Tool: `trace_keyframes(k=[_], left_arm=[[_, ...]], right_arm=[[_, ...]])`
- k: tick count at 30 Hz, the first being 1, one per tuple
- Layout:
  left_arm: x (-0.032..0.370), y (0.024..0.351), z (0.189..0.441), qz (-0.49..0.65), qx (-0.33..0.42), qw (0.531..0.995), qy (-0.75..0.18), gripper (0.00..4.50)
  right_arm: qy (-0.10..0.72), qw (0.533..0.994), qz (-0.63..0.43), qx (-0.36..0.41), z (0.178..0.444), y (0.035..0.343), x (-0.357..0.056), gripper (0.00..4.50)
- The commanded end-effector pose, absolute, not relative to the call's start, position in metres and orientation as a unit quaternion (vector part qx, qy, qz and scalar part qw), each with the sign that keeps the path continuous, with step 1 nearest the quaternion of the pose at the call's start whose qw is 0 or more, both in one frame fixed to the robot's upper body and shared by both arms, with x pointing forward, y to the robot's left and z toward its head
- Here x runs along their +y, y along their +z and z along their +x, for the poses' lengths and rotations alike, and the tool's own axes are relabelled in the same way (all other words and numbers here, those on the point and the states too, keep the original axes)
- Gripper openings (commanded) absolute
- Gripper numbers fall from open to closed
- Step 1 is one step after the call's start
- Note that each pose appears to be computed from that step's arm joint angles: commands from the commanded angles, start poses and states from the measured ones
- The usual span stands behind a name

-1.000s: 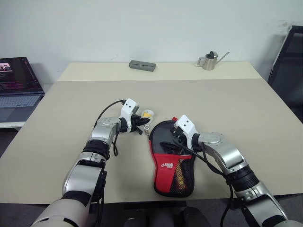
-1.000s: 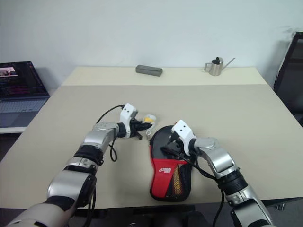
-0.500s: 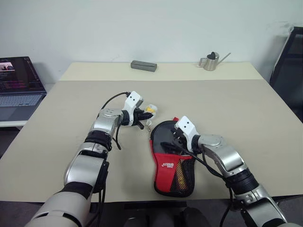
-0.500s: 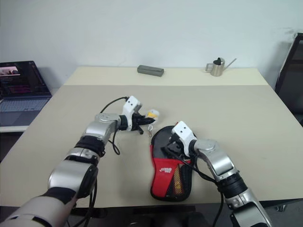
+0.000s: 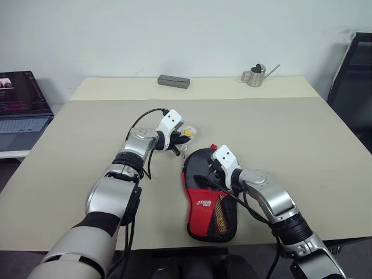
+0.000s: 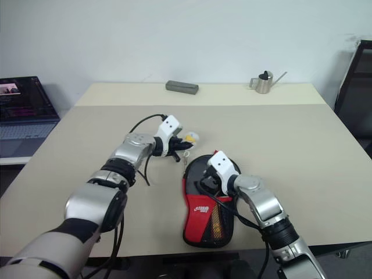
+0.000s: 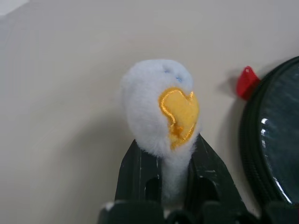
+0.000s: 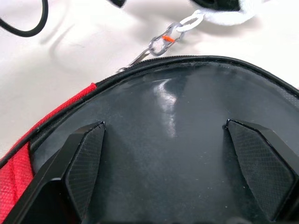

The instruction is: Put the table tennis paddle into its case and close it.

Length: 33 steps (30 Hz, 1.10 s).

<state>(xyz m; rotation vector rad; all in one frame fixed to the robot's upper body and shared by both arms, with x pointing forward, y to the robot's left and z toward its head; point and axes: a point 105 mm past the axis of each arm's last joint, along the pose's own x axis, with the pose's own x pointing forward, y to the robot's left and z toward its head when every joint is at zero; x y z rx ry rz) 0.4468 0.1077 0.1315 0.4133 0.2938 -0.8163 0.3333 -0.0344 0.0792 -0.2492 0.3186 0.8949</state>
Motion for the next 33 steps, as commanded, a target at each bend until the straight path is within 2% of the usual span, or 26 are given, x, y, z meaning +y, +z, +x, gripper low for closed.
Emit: trace_keyframes(k=[1,12,33], left_arm=[[0.102,0.156,0.456,0.226,0.1,0.894,-0.374,0.2],[0.08,0.171,0.466,0.266,0.06,0.901,-0.336,0.2],[0.015,0.186,0.465,0.332,-0.008,0.89,-0.311,0.2]], right_arm=[[0.428,0.858,-0.108,0.261,0.311,0.029,-0.04,4.5],[0.416,0.858,-0.108,0.282,0.301,0.02,-0.052,4.5],[0.375,0.873,-0.087,0.3,0.277,0.019,-0.069,4.5]])
